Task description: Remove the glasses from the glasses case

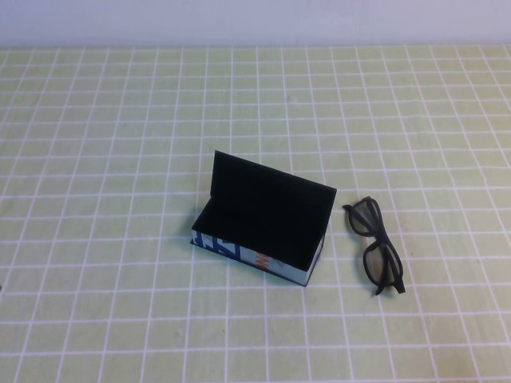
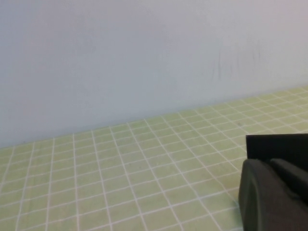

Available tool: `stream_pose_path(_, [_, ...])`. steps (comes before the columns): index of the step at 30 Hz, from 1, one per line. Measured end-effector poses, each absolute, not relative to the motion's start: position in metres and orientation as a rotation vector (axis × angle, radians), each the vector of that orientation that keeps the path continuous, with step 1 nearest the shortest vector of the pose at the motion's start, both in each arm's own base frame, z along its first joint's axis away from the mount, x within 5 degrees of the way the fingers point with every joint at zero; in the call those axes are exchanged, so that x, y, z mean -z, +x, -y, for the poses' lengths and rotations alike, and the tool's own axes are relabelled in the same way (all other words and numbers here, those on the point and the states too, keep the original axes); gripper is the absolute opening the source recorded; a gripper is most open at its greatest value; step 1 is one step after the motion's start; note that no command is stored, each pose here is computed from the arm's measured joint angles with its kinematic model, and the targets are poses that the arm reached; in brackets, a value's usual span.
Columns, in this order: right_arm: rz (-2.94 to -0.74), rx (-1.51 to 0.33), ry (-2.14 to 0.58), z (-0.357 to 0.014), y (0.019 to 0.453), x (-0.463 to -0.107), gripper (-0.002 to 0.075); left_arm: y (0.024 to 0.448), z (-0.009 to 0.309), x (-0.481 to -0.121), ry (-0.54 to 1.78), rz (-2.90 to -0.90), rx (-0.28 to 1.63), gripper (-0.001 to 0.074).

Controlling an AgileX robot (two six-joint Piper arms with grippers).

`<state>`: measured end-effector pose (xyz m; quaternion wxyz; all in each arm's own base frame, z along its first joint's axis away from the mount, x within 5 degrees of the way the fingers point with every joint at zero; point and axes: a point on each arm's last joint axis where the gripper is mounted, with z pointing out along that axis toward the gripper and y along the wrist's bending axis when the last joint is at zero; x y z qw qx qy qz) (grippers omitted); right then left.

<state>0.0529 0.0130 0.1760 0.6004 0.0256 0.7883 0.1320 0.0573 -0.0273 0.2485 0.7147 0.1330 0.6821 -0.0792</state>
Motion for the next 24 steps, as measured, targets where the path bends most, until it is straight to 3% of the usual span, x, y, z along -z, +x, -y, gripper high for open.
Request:
stream_pose_path(11, [-1.829, -0.307, 0.059, -0.013, 0.053, -0.176, -0.0018, 0.060, 0.005, -0.240, 0.056, -1.629, 0.023, -0.0004])
stream_pose_path(19, [-1.829, -0.307, 0.060, -0.013, 0.053, -0.176, -0.0018, 0.051, 0.005, -0.238, 0.118, -1.271, -0.011, -0.0004])
stream_pose_path(24, [-1.829, -0.307, 0.060, -0.013, 0.053, -0.176, -0.0018, 0.054, 0.005, -0.222, 0.112, -1.322, 0.010, -0.0004])
